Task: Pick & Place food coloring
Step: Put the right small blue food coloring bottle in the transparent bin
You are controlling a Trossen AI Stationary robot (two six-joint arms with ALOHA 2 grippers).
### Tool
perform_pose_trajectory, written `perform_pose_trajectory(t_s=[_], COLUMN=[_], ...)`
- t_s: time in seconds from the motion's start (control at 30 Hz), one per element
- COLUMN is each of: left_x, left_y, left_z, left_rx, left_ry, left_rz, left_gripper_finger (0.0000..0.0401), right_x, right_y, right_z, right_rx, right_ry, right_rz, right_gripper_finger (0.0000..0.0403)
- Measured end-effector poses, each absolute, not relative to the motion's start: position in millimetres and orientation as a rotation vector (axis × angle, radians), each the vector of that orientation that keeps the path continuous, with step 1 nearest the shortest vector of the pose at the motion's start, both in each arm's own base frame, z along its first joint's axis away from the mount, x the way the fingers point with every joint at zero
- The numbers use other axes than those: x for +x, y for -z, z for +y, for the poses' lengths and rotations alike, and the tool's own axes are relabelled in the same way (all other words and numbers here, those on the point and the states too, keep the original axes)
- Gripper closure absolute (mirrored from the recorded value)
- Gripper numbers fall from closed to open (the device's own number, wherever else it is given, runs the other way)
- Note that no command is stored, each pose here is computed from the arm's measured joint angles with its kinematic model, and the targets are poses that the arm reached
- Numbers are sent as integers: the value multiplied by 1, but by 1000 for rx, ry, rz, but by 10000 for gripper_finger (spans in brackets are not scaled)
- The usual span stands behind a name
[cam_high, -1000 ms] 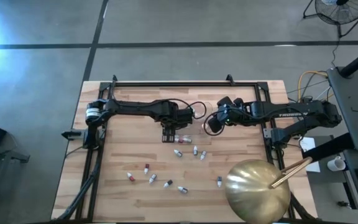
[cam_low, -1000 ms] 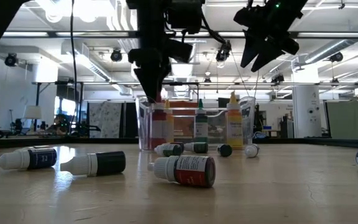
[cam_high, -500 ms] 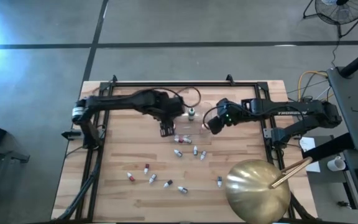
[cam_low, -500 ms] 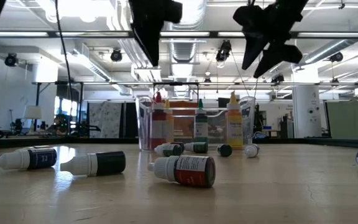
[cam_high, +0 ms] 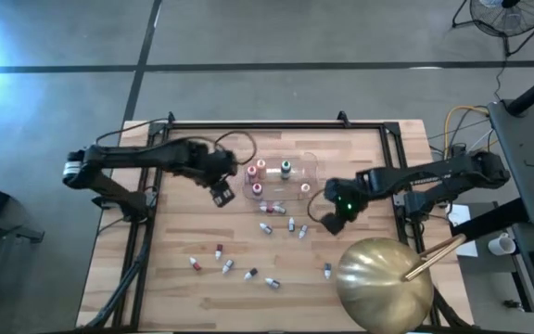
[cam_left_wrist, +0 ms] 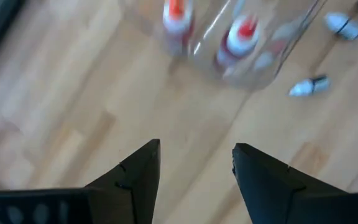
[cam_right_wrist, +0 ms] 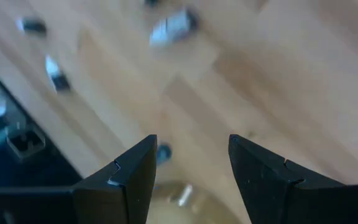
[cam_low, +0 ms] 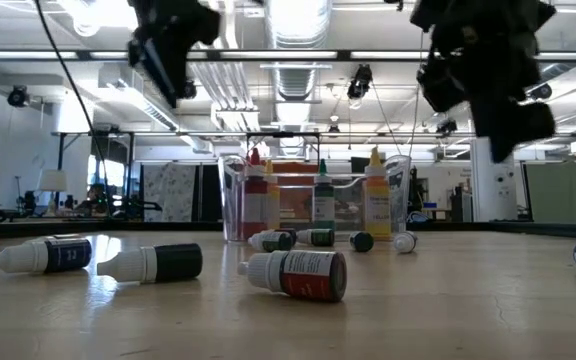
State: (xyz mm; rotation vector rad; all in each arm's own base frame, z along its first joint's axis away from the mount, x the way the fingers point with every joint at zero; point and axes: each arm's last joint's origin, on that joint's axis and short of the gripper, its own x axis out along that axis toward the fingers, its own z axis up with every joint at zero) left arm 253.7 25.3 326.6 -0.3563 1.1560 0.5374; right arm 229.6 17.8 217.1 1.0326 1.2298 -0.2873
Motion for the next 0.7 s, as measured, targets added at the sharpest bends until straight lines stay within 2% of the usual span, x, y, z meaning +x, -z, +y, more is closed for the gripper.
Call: perform_pose_trajectory(t_s=[0.17,0.37,0.53,0.7], left_x=[225,209,205,202], left_y=[-299,-274,-257,-247], left_z=[7,-11,-19,-24], left_rx=[-506,-671,-759,-749], left_ry=[-577,-580,-585,-586], left_rz=[1124,995,947,973], left_gripper_finger=[227,227,227,227], right_x=[224,227,235,239], right_y=[-197,-185,-171,-152], right_z=[41,61,75,87], right_rx=[1096,1185,1285,1336], right_ry=[196,158,188,306], right_rz=[1290,1255,1257,1349], right_gripper_finger=[211,211,211,211])
